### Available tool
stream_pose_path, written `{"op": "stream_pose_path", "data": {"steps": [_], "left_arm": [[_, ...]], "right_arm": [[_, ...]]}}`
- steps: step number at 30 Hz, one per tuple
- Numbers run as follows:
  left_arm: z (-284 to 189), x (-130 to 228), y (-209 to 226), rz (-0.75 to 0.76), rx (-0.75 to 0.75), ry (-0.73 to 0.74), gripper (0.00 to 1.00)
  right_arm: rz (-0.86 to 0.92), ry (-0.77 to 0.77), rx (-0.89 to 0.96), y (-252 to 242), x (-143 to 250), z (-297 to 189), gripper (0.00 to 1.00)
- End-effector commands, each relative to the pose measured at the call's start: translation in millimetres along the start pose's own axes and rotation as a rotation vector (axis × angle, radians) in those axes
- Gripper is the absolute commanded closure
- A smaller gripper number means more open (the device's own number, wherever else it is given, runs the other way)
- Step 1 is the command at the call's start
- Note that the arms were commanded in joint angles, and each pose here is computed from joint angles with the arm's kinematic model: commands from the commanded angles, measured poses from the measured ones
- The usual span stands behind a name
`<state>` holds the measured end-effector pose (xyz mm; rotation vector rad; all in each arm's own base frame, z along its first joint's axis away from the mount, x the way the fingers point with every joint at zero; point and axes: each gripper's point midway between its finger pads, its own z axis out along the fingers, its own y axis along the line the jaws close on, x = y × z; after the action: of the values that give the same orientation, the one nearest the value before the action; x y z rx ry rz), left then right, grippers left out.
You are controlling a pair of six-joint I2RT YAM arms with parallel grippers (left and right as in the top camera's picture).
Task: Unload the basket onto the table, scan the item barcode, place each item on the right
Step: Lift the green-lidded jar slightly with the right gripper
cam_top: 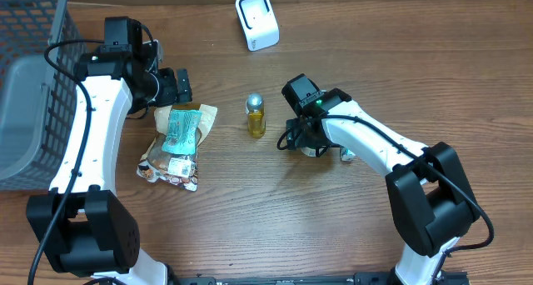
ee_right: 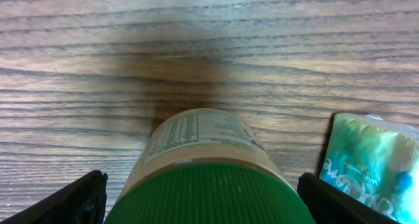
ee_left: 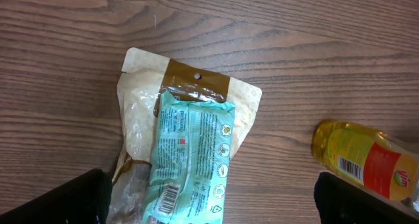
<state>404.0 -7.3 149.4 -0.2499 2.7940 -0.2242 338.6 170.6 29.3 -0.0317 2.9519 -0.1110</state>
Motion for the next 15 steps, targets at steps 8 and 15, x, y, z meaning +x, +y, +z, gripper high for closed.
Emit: {"op": "stream_pose_path", "data": {"steps": [8, 15], "left_arm": [[-10.6, -6.8, -5.0, 0.018, 0.014, -0.034, 0.00], [-10.6, -6.8, -5.0, 0.018, 0.014, -0.034, 0.00]], "right_arm": [[-0.007, 0.017, 0.000, 0.6, 6.9, 5.5, 0.16], [-0.009, 0.030, 0.008, -1.2, 10.1, 5.4, 0.22]]}}
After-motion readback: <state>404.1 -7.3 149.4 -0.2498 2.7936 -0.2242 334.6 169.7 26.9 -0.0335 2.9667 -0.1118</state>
